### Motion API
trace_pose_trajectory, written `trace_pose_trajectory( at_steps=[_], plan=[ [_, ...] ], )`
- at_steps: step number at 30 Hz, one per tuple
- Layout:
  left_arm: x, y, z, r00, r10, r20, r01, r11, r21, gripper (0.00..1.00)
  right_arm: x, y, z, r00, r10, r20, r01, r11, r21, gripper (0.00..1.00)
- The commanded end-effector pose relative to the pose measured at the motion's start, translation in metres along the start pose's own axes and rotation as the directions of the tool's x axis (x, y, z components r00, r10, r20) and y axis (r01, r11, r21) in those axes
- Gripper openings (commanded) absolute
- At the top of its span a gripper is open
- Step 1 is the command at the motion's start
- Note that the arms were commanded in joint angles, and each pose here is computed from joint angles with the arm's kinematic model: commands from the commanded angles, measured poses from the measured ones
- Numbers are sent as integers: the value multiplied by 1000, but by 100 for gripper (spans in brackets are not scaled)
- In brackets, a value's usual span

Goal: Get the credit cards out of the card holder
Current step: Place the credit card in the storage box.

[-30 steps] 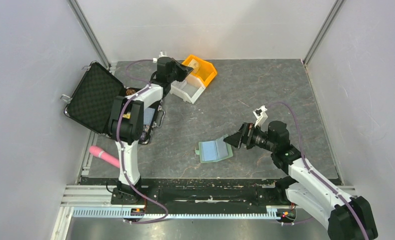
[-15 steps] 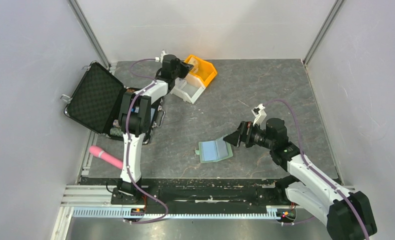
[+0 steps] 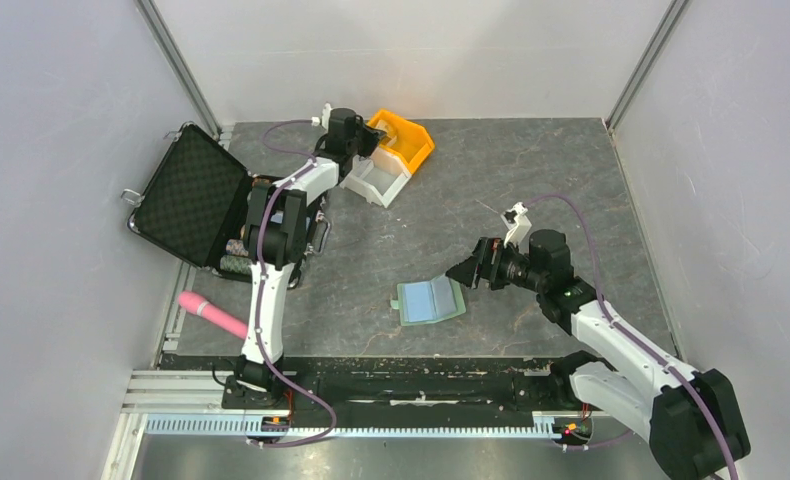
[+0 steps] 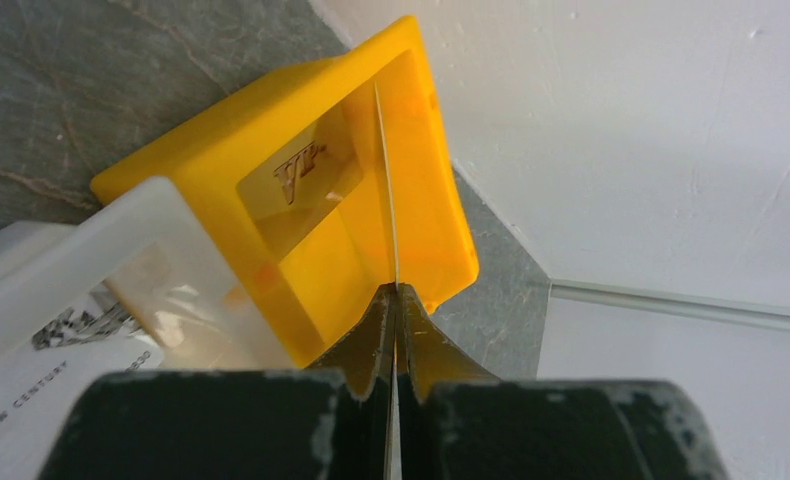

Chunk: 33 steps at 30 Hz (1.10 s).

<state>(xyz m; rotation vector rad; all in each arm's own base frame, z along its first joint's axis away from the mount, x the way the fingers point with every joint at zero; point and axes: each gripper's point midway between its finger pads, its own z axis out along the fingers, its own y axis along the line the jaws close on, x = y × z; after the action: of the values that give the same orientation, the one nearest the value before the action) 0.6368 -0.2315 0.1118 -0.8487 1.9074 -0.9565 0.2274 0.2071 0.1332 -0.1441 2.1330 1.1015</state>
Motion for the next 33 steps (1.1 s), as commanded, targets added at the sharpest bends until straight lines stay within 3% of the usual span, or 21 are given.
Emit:
trace_pose_trajectory(
  at_steps=[1,5,14,22,33],
  plan=[
    [-17,-9,8,998,0,55,-1,1000,10,3,-22,7,1,998,-38,45,39,999,-10,98],
    [-17,-6,11,999,13,52,-13,1000,2,10,-26,8,2,998,-36,46,36,999,-10,98],
    [-26,-3,13,995,56,79,-55,998,-26,14,-27,4,2,999,-31,43,31,1000,-3,98],
    [-34,-10,13,993,76,95,-74,997,-24,29,-30,4,2,998,-29,47,29,1000,-3,98],
    [-42,-20,10,989,106,104,-105,994,-14,34,-30,3,1,998,-26,48,26,1000,-4,98]
  ],
)
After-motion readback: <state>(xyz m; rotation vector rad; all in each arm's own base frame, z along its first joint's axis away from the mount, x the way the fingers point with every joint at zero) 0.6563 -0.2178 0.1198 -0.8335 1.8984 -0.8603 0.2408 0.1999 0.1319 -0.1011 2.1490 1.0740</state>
